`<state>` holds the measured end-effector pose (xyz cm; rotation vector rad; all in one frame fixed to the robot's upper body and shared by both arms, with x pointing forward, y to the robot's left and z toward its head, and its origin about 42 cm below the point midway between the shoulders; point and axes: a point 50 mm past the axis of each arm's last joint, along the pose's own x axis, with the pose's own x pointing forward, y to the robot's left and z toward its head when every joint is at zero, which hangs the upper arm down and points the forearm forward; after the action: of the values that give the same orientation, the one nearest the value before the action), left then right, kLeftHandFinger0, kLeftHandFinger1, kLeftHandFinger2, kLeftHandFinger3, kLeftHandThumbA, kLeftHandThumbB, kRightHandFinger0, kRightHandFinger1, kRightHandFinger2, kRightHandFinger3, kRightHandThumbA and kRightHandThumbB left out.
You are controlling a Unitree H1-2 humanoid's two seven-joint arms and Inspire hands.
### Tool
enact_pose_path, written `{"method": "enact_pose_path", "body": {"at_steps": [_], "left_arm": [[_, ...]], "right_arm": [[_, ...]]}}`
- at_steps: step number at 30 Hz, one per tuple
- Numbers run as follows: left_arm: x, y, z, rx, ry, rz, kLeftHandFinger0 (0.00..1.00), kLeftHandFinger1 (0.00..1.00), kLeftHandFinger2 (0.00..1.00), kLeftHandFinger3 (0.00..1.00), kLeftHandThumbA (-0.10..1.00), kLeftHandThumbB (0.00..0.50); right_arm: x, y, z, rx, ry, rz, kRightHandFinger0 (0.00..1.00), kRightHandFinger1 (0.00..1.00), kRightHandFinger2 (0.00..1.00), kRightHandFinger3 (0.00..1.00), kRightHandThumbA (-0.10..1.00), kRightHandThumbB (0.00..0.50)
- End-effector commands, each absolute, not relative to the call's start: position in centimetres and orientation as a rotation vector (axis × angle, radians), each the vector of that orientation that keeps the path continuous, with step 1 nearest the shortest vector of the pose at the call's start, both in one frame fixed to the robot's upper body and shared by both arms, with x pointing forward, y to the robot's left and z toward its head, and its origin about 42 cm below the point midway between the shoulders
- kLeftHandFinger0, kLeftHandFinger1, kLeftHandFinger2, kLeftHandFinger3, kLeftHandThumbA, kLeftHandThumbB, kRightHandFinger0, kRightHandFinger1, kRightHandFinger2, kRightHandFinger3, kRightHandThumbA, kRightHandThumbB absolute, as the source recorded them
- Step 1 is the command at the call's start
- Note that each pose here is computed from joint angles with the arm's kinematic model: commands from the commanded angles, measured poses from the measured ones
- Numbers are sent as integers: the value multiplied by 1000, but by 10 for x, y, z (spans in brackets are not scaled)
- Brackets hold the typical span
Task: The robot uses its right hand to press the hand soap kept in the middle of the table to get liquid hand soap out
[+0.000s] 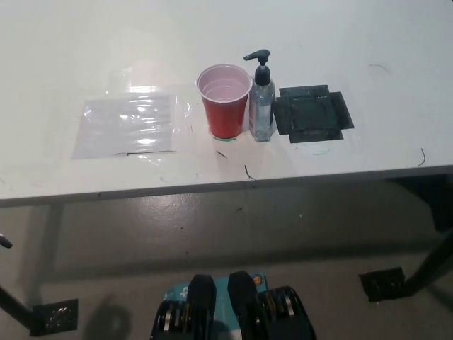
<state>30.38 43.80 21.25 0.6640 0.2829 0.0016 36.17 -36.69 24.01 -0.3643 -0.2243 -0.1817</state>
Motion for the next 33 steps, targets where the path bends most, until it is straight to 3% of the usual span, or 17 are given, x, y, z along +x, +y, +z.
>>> {"method": "enact_pose_path", "body": {"at_steps": [1, 4, 6, 8, 10, 12, 15, 18, 21, 22, 23, 24, 25, 27, 29, 32, 33], "left_arm": [[302, 442, 225, 685, 275, 11, 1000, 1000, 1000, 928, 249, 0], [302, 441, 225, 682, 272, 9, 1000, 1000, 1000, 937, 254, 0], [302, 441, 226, 689, 272, 7, 1000, 1000, 1000, 938, 249, 0], [303, 441, 226, 696, 274, 5, 1000, 1000, 1000, 918, 244, 0], [303, 441, 226, 700, 275, 4, 1000, 1000, 1000, 902, 234, 0], [304, 441, 227, 702, 277, -1, 1000, 1000, 1000, 881, 228, 0], [305, 441, 228, 704, 274, -5, 1000, 1000, 1000, 898, 222, 0], [307, 442, 230, 707, 271, 1, 1000, 1000, 1000, 892, 220, 0], [309, 441, 232, 707, 265, -2, 1000, 1000, 1000, 871, 208, 0], [309, 442, 232, 708, 268, -6, 1000, 1000, 1000, 892, 210, 0], [310, 441, 234, 717, 267, -11, 1000, 1000, 1000, 891, 213, 0], [312, 442, 236, 731, 268, -16, 1000, 1000, 1000, 904, 229, 0], [312, 442, 236, 730, 269, -15, 1000, 1000, 1000, 894, 235, 0], [314, 442, 237, 728, 265, -16, 1000, 1000, 1000, 889, 245, 0], [314, 441, 238, 729, 261, -14, 1000, 1000, 1000, 875, 241, 0], [317, 440, 241, 737, 256, -18, 1000, 1000, 1000, 923, 255, 0], [318, 442, 240, 732, 261, -12, 1000, 1000, 1000, 908, 269, 0]], "right_arm": [[381, -359, 316, -468, -393, -149, 1000, 1000, 1000, 1000, 1000, 218], [392, -350, 348, -517, -431, -135, 1000, 1000, 1000, 1000, 1000, 169], [401, -340, 375, -596, -463, -119, 1000, 1000, 1000, 1000, 1000, 175], [419, -324, 406, -626, -514, -66, 1000, 1000, 1000, 1000, 1000, 257], [428, -307, 428, -698, -556, -37, 1000, 1000, 1000, 1000, 1000, 242], [436, -290, 442, -729, -603, -5, 1000, 1000, 1000, 1000, 1000, 193], [454, -267, 456, -767, -634, 49, 1000, 1000, 1000, 1000, 1000, 208], [469, -246, 461, -783, -636, 114, 1000, 1000, 1000, 1000, 1000, 263], [473, -228, 465, -807, -650, 148, 1000, 1000, 1000, 1000, 1000, 268], [480, -212, 466, -847, -649, 188, 924, 1000, 1000, 1000, 1000, 313], [483, -204, 466, -856, -639, 206, 802, 919, 1000, 1000, 1000, 358], [485, -197, 464, -851, -649, 232, 894, 991, 1000, 1000, 1000, 364], [486, -191, 462, -874, -638, 243, 900, 993, 1000, 1000, 1000, 394], [489, -178, 456, -925, -630, 268, 857, 997, 1000, 1000, 1000, 425], [492, -166, 450, -949, -630, 295, 899, 999, 1000, 1000, 1000, 432], [494, -153, 442, -971, -613, 339, 825, 973, 1000, 1000, 1000, 440], [497, -142, 431, -971, -602, 368, 245, 360, 508, 1000, 1000, 447]]}}
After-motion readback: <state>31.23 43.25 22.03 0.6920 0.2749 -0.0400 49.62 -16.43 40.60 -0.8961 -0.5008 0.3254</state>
